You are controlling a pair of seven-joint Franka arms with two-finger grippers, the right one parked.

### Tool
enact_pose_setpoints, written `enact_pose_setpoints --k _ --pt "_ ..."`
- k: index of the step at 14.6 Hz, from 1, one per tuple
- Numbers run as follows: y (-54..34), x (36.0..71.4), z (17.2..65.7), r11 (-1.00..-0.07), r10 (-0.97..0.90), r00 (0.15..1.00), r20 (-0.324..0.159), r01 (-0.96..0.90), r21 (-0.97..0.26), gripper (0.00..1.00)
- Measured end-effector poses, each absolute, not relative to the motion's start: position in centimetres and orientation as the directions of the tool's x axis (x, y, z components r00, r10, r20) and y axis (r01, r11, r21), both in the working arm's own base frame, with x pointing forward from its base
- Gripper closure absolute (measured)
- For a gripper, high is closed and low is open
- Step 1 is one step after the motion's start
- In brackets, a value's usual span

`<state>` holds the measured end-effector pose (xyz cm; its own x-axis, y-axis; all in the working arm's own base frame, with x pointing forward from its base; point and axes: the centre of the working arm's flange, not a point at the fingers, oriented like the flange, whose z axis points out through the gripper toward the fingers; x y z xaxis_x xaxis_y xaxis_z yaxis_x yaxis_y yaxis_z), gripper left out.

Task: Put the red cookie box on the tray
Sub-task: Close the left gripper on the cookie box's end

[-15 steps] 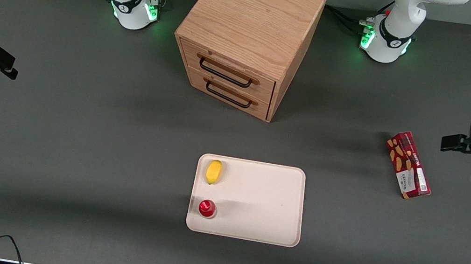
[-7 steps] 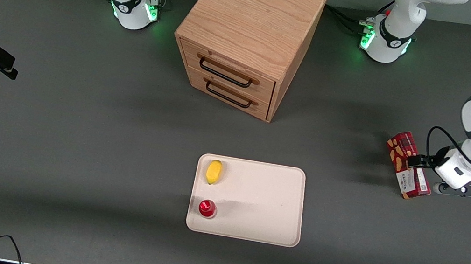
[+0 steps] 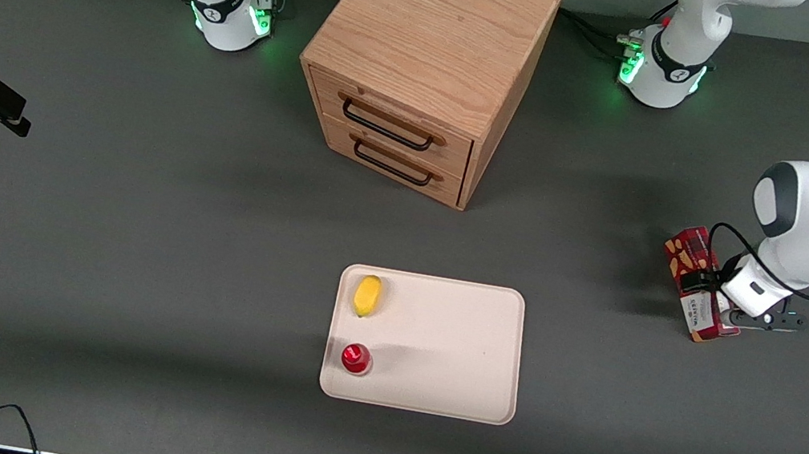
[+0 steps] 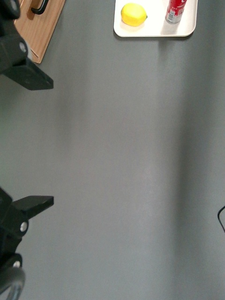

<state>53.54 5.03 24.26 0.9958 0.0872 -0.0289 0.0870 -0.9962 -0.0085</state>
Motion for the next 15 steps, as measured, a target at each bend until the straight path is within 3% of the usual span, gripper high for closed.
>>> enact_pose_setpoints --k 2,6,10,13,15 --pt "5.2 53.4 23.5 -0.995 0.103 0.994 -0.038 0.103 0.01 0.04" --pt "5.4 53.4 23.2 -0.993 0.111 0.993 -0.043 0.112 0.024 0.48" --pt "5.4 53.5 23.6 -0.994 0.107 0.994 -0.036 0.108 0.027 0.84" --pt "4.6 54.0 26.6 -0.995 0.085 0.995 -0.046 0.087 0.044 0.86" --pt "3.6 54.7 31.4 -0.996 0.061 0.995 -0.08 0.067 0.066 0.86"
